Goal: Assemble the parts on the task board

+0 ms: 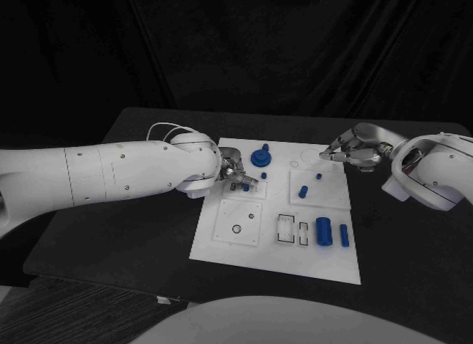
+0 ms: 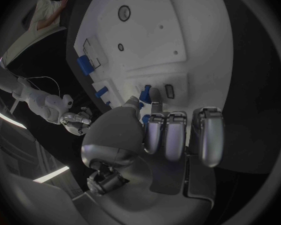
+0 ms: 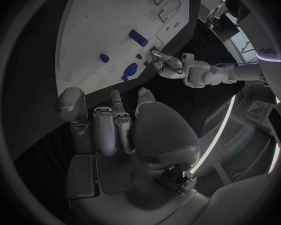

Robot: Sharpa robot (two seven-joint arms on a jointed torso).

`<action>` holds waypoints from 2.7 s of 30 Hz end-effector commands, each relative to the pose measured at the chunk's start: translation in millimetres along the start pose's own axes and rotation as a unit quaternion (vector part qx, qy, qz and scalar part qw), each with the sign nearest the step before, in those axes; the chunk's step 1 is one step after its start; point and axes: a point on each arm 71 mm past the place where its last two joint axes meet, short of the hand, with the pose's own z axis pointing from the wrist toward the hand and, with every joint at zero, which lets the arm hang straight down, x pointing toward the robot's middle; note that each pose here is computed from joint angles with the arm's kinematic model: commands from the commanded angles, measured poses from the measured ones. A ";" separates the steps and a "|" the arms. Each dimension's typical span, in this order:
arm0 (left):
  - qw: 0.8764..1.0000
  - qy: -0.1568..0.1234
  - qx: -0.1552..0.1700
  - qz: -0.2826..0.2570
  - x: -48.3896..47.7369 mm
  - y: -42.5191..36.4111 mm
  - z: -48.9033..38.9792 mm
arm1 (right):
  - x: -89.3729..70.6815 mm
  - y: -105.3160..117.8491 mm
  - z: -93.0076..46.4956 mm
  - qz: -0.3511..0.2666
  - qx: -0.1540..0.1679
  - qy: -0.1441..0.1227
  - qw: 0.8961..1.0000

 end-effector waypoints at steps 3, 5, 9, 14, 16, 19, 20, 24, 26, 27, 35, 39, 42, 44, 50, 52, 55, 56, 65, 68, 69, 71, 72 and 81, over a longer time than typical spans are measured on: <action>1.000 0.009 0.008 0.004 3.0 -3.0 -0.6 | 1.7 -1.6 0.2 -0.002 0.008 0.005 1.000; 1.000 0.010 0.009 0.004 3.2 -3.3 -0.7 | 1.8 -1.5 0.3 -0.002 0.008 0.005 1.000; 1.000 0.010 0.010 0.004 3.4 -3.8 -0.8 | 1.9 -1.7 0.2 -0.002 0.009 0.006 1.000; 1.000 0.010 0.010 0.004 3.3 -3.5 -0.8 | 1.9 -1.9 0.1 -0.002 0.010 0.006 1.000; 1.000 0.009 0.010 0.003 3.2 -3.3 -0.8 | 1.9 -2.0 0.1 -0.002 0.010 0.006 1.000; 1.000 0.007 0.010 0.002 2.9 -3.2 -0.9 | 2.0 -2.1 0.1 -0.002 0.010 0.007 1.000; 1.000 0.007 0.010 0.002 2.8 -3.1 -0.9 | 2.0 -2.1 0.1 -0.002 0.010 0.007 1.000; 1.000 0.003 0.008 -0.001 2.2 -2.2 -1.3 | 2.1 -2.2 0.0 -0.002 0.010 0.007 1.000; 1.000 -0.001 0.005 -0.002 1.7 -0.7 -1.9 | 2.0 -2.3 -0.2 -0.002 0.011 0.007 1.000; 1.000 -0.002 0.004 -0.001 1.4 0.1 -2.2 | 1.9 -2.4 -0.3 -0.002 0.011 0.007 1.000; 0.999 -0.046 -0.005 0.023 -16.3 12.2 -15.5 | 0.9 -4.4 -2.0 -0.002 0.014 0.004 1.000; 0.997 -0.075 0.000 0.025 -38.0 11.6 -27.5 | 0.0 -5.7 -2.8 -0.001 0.016 0.002 1.000; 0.996 -0.088 0.008 0.021 -54.8 9.6 -36.7 | -0.4 -6.4 -3.1 -0.001 0.017 0.000 1.000; 0.996 -0.084 0.013 0.024 -63.7 7.6 -41.0 | -0.4 -6.3 -2.7 -0.001 0.018 0.000 1.000; 1.000 -0.008 0.020 0.021 -68.7 0.7 -38.1 | 0.3 -4.8 -1.6 -0.002 0.016 0.002 1.000; 0.999 0.041 0.018 0.014 -66.8 -1.8 -33.9 | 0.6 -4.3 -1.5 -0.002 0.016 0.002 1.000; 0.995 0.099 0.012 0.013 -65.4 -5.2 -27.4 | 0.9 -3.8 -1.5 -0.001 0.015 0.003 1.000; 0.994 0.110 0.010 0.013 -65.7 -6.4 -25.4 | 1.0 -3.6 -1.6 -0.001 0.015 0.003 1.000; 0.989 0.146 -0.010 0.015 -76.2 -14.6 -6.0 | 2.0 -1.7 -2.2 -0.001 0.011 0.004 1.000; 0.989 0.147 -0.015 0.014 -79.6 -17.8 -0.8 | 2.7 -0.5 -2.3 -0.001 0.009 0.005 1.000; 0.989 0.146 -0.017 0.014 -80.3 -18.8 0.6 | 2.8 -0.2 -2.3 -0.001 0.009 0.005 1.000; 0.989 0.146 -0.019 0.016 -81.2 -20.3 2.5 | 3.0 0.1 -2.4 0.000 0.009 0.005 1.000; 0.989 0.145 -0.020 0.017 -81.2 -20.4 2.7 | 3.0 0.1 -2.4 0.000 0.009 0.005 1.000; 0.989 0.140 -0.027 0.035 -79.5 -25.3 7.1 | 3.3 0.2 -2.4 -0.001 0.009 0.007 1.000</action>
